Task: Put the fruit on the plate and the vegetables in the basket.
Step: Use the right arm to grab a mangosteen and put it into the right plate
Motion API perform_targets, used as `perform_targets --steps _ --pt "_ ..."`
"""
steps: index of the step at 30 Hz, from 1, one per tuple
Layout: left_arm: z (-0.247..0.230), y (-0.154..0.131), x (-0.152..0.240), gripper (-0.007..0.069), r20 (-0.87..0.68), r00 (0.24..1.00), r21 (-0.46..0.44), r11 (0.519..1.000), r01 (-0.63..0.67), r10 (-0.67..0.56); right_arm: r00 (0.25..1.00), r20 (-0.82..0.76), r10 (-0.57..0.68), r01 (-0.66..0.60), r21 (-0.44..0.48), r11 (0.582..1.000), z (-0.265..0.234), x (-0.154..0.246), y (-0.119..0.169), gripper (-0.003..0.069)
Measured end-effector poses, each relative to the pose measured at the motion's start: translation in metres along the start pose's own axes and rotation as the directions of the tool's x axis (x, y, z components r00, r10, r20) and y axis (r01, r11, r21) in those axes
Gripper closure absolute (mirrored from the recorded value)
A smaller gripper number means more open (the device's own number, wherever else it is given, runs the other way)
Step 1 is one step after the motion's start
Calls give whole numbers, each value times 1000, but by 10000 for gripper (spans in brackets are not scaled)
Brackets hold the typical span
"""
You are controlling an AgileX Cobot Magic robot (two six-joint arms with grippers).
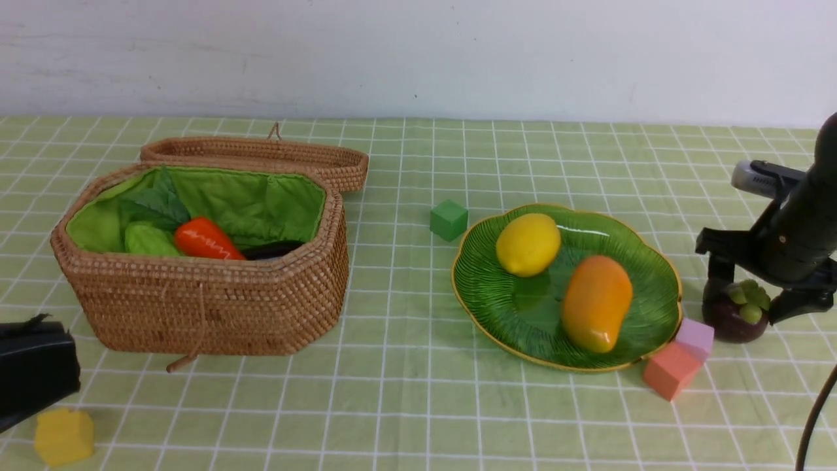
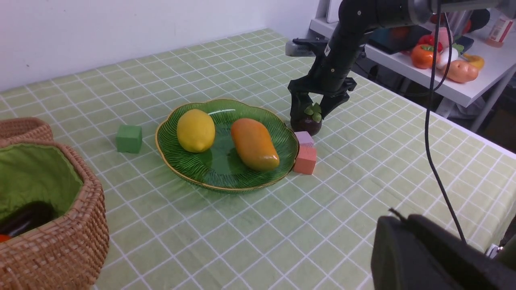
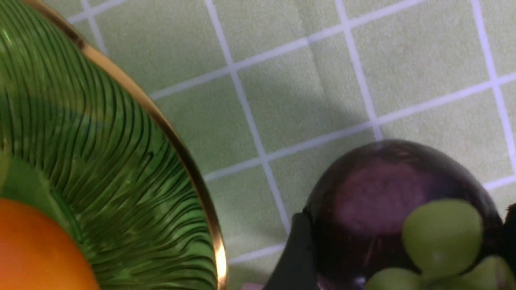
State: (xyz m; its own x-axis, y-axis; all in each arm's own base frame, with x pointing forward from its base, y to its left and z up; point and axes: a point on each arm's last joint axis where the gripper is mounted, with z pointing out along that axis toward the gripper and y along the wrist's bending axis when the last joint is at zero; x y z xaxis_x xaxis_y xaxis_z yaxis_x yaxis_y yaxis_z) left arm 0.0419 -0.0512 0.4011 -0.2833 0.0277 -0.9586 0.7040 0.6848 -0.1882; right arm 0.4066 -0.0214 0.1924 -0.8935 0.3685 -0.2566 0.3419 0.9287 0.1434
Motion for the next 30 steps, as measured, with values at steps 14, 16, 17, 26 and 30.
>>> perform_targets --steps 14,16,17,26,30 --pt "0 0 2 620 -22 1000 -1 1000 2 -2 999 -2 -38 38 -3 999 9 -1 0 95" --pt "0 0 2 620 -22 1000 -1 1000 2 -2 998 -2 -59 59 -3 998 9 -1 0 95" --pt "0 0 2 620 -22 1000 -1 1000 3 -3 998 -3 -62 62 -3 998 9 -1 0 95" --pt "0 0 2 619 -22 1000 0 1000 4 -4 993 47 -110 109 26 994 -27 -1 -1 95" --pt "0 0 2 619 -21 1000 -3 1000 0 0 984 141 -109 113 -20 993 -80 5 7 95"
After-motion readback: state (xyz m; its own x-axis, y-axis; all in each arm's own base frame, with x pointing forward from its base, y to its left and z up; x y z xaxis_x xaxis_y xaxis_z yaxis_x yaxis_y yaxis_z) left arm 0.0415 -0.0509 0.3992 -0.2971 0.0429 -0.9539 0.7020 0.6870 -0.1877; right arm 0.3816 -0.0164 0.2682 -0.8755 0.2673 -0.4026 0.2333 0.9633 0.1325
